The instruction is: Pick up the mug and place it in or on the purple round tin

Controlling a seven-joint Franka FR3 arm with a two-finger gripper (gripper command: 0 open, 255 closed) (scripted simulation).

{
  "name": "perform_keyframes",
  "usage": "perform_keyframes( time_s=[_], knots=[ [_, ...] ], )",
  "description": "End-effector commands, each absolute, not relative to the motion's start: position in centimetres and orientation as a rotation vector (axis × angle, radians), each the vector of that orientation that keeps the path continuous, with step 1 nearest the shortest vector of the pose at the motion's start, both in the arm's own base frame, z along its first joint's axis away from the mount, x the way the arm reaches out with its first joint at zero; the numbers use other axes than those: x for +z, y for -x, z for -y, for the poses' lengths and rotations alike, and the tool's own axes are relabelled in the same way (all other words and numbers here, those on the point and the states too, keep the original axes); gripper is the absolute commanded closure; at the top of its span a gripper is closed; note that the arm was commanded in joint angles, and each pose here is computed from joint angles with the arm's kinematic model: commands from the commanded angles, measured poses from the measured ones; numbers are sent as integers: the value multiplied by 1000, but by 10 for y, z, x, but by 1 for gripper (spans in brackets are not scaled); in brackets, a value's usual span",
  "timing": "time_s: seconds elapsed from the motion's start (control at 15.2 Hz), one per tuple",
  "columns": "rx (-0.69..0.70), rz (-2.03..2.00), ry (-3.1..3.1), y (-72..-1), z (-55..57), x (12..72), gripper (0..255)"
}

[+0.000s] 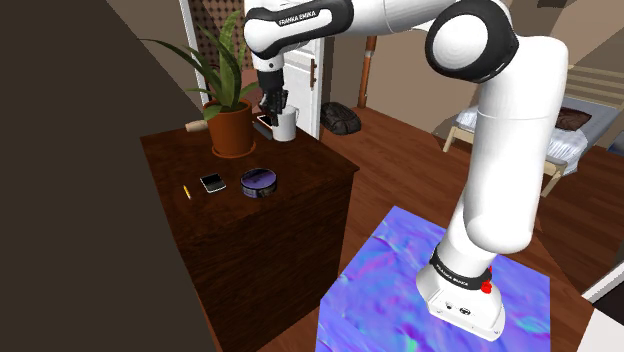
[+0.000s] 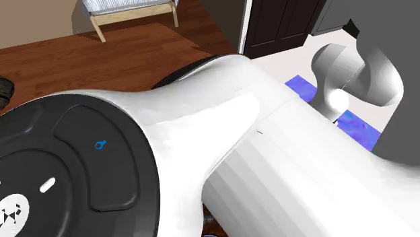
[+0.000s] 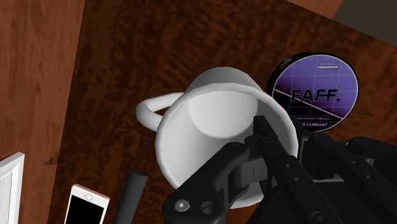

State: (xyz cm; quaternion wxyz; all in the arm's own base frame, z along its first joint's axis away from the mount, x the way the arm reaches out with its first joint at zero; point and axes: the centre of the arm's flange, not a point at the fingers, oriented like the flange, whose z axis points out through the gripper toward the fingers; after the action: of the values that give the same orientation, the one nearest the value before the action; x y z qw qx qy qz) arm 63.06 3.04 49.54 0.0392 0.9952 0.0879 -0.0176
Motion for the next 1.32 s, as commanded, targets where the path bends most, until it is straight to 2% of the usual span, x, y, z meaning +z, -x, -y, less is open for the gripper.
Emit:
perform_keyframes(
  time_s=[0.0, 0.46, 1.25],
  knots=[
    [-53, -267, -3051, -629, -55, 500, 255],
    [-53, -267, -3051, -627, -147, 509, 255],
    [-53, -267, -3051, -627, -148, 451, 255]
  ],
)
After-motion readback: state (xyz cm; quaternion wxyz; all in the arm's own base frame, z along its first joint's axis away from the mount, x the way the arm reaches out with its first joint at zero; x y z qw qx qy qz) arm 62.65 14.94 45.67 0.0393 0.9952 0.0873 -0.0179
